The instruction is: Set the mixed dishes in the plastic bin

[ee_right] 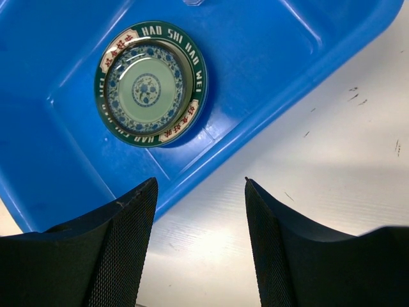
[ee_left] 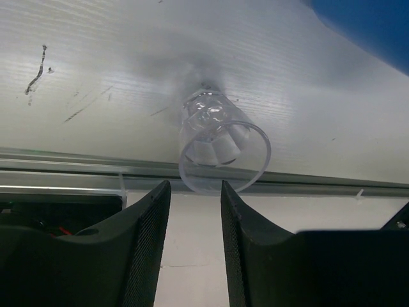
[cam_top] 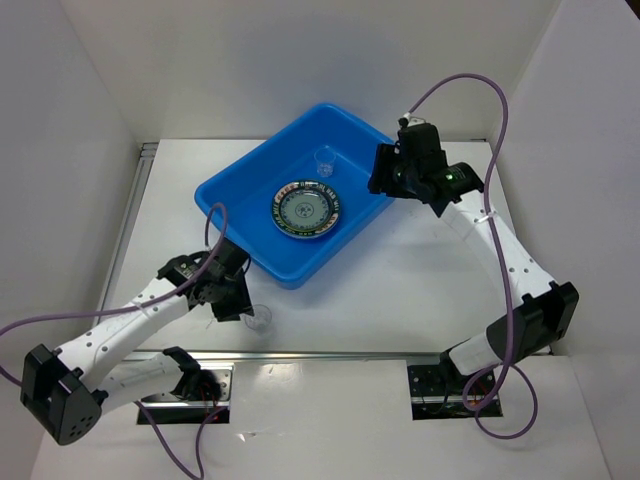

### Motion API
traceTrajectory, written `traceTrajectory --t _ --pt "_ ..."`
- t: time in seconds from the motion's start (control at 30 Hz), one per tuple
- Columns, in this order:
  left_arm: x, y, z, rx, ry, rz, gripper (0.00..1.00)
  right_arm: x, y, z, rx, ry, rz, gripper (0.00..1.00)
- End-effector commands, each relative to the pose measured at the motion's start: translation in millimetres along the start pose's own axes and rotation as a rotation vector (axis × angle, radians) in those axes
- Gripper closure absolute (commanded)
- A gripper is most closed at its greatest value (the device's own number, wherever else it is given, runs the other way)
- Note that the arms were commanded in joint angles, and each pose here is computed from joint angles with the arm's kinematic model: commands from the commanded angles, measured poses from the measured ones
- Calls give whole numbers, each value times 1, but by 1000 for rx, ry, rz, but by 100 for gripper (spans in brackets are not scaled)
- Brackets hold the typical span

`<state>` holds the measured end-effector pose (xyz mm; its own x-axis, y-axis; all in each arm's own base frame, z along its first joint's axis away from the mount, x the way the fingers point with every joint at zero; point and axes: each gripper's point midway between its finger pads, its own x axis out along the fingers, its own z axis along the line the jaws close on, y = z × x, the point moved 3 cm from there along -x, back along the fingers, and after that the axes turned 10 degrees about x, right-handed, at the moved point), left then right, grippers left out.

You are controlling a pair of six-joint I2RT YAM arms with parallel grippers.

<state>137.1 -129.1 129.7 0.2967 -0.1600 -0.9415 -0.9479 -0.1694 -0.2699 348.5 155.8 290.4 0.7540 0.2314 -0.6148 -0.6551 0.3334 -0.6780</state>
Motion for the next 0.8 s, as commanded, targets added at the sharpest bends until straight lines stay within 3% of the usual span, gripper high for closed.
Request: traceTrajectory --t 0.0,0.67,0.77 --pt "-1 -3 2 -19 -48 8 55 -23 -9 4 -18 -25 -61 37" --pt "25 18 -2 -40 -105 75 63 -45 -17 8 -22 -66 -105 36" --pt "26 17 -4 -41 -102 63 70 -49 -18 8 -21 -71 -112 36"
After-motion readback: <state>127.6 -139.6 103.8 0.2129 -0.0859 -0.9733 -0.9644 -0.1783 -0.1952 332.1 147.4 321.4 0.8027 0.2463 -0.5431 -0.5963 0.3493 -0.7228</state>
